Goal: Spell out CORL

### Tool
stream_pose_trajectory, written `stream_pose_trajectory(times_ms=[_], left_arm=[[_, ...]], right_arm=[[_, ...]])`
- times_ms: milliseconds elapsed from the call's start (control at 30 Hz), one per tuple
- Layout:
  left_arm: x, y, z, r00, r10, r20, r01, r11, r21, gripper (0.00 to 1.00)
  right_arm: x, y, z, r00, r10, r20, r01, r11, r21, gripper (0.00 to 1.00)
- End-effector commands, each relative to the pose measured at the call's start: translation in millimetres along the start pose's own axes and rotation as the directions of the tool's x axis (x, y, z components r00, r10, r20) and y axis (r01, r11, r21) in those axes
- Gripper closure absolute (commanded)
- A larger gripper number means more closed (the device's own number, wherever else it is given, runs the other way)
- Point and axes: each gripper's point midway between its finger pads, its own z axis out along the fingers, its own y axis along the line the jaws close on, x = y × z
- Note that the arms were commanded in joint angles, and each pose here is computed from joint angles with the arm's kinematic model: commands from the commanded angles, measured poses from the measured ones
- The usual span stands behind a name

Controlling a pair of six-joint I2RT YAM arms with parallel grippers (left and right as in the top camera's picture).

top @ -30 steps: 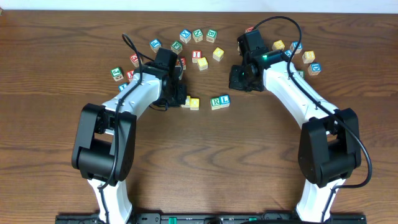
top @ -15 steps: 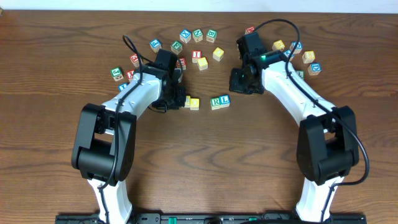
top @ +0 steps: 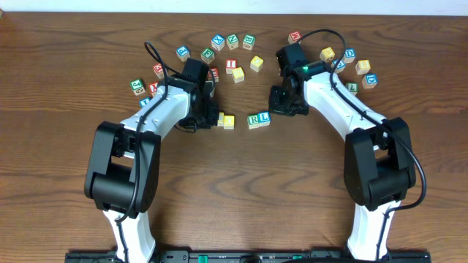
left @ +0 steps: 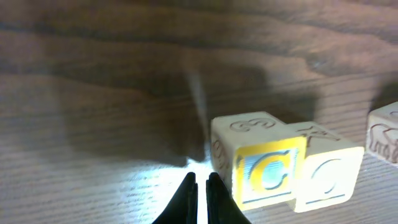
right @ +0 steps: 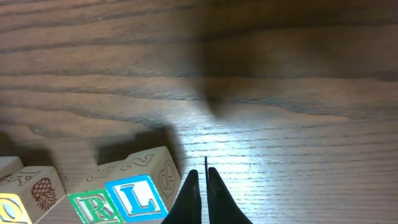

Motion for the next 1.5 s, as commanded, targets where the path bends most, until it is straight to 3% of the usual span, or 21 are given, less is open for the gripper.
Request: stream_pose_trajectory(times_ms=[0,733,1467], left_arm=[[-4.3,-6.1,1.6,1.0,0.022,0.016,-0.022,1.0,0.017,0.93],[-3.7,-7.9,2.0,1.0,0.026,0.015,-0.026,0.999,0.018,0.93],[-0.8,-39.2,7.4,0.994,0.106,0.033,-0.107,0.994,0.038,0.93]], right_arm=[[9.3,2.2,16.4,0.999,-0.008,-0.052,0.007,1.0,-0.012,0.99],[29.2,24.2,20.4,0.994,-0.068,-0.085,0.067,0.998,-0.017,0.99],[22.8,32.6,21.3,0.995,-0.083,-0.05,0.081,0.996,-0.038,0.98]])
